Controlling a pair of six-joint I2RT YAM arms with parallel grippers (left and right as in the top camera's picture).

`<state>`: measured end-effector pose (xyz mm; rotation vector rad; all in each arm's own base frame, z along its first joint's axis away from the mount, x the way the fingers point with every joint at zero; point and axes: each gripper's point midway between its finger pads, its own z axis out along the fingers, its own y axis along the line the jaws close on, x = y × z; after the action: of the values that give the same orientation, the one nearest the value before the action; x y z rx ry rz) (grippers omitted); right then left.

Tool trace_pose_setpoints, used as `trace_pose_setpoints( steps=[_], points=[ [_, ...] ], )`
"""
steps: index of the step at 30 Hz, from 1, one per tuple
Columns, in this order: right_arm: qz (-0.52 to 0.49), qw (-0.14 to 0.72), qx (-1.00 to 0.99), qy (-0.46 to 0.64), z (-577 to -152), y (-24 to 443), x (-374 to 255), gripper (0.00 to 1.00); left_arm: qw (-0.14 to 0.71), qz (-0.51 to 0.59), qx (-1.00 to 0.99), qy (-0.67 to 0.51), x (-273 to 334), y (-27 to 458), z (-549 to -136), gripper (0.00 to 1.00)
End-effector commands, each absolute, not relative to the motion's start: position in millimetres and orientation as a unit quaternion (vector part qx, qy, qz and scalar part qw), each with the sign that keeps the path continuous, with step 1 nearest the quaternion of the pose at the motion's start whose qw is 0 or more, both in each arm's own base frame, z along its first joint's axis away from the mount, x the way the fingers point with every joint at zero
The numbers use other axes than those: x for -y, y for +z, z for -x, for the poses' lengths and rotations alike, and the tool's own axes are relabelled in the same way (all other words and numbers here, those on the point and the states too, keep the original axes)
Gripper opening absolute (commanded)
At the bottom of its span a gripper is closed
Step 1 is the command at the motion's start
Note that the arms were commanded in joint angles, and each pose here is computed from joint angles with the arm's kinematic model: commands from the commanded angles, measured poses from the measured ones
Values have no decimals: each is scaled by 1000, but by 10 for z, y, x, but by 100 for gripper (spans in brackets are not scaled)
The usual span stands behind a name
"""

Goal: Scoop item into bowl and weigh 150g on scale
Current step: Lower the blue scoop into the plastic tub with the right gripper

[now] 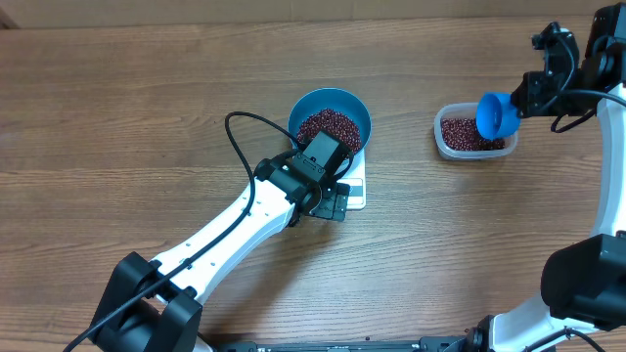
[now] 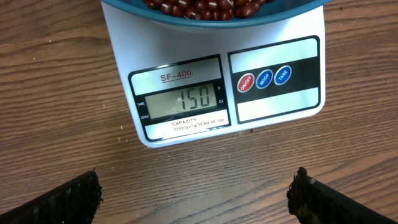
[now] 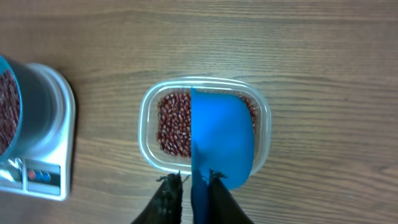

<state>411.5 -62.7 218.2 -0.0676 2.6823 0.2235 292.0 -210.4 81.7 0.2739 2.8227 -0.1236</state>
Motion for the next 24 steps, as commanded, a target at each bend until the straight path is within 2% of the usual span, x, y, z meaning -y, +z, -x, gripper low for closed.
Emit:
trace_pose_setpoints(
  steps=[1, 10, 16, 17, 20, 22, 24],
  points=[
    [-36, 217, -970, 102, -4182, 2157, 623, 12, 153, -104, -982, -43, 2099, 831, -2920, 100],
    [-30, 184, -961, 203, -4181, 1968, 313, 12, 153, -104, -982, -43, 2099, 831, -2920, 100],
    [-27, 192, -959, 207, -4215, 1964, 302, 16, 153, -104, -982, -43, 2099, 831, -2920, 99],
    [-27, 192, -959, 207, -4217, 1964, 303, 23, 153, -104, -982, -43, 2099, 831, -2920, 99],
    [-28, 192, -962, 193, -4225, 1947, 351, 63, 153, -104, -982, -43, 2099, 831, -2920, 100],
    [-31, 192, -965, 177, -4229, 1928, 402, 82, 153, -104, -982, -43, 2099, 831, -2920, 99],
    [-33, 192, -968, 158, -4234, 1906, 466, 95, 153, -104, -982, -43, 2099, 831, -2920, 100]
  ],
)
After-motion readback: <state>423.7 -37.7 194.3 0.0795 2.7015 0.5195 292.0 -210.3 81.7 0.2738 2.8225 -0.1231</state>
